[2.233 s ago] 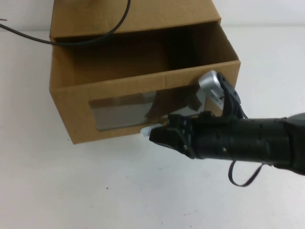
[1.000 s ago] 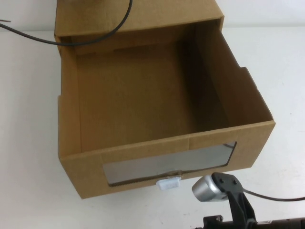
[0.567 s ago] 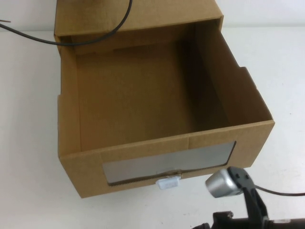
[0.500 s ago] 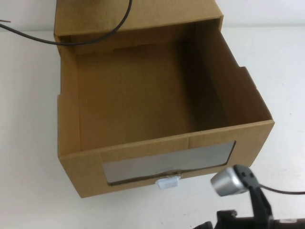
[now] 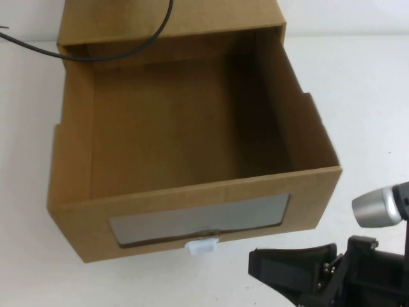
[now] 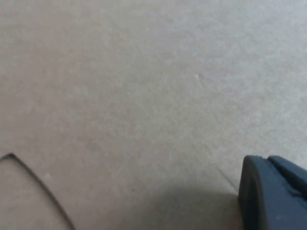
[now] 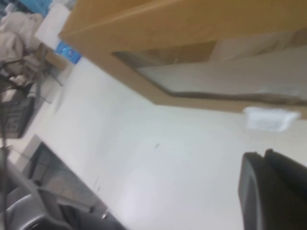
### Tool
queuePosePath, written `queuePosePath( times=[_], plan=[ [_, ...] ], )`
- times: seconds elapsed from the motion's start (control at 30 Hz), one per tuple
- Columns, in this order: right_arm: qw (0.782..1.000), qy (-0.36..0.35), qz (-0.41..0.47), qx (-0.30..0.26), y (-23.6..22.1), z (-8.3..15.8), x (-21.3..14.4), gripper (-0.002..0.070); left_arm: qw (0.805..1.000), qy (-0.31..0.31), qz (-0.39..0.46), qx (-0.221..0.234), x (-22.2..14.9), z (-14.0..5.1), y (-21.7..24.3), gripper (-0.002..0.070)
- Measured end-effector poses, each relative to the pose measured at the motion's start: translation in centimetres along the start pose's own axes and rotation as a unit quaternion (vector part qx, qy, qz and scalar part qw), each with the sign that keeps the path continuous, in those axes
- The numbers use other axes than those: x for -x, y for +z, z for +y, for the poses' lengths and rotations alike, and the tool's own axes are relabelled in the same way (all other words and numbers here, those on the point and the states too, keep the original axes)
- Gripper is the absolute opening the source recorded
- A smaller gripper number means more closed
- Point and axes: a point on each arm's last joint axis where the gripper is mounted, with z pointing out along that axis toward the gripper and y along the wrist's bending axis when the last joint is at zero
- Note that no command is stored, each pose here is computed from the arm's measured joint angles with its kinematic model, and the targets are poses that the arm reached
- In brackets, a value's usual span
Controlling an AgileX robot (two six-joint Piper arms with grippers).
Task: Open the shoe box
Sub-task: 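Pull the top drawer of the cardboard box fully open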
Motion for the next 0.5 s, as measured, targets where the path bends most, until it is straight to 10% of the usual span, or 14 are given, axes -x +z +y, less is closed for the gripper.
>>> queuePosePath(
  times=[0.5],
  plan=[
    [1.0,-0.026,0.009,-0.014,-0.7,-1.2,-1.3,-0.0018,0.997,0.054,-0.037,0.029,2.5,-1.2,-4.8,-0.0006]
  ],
)
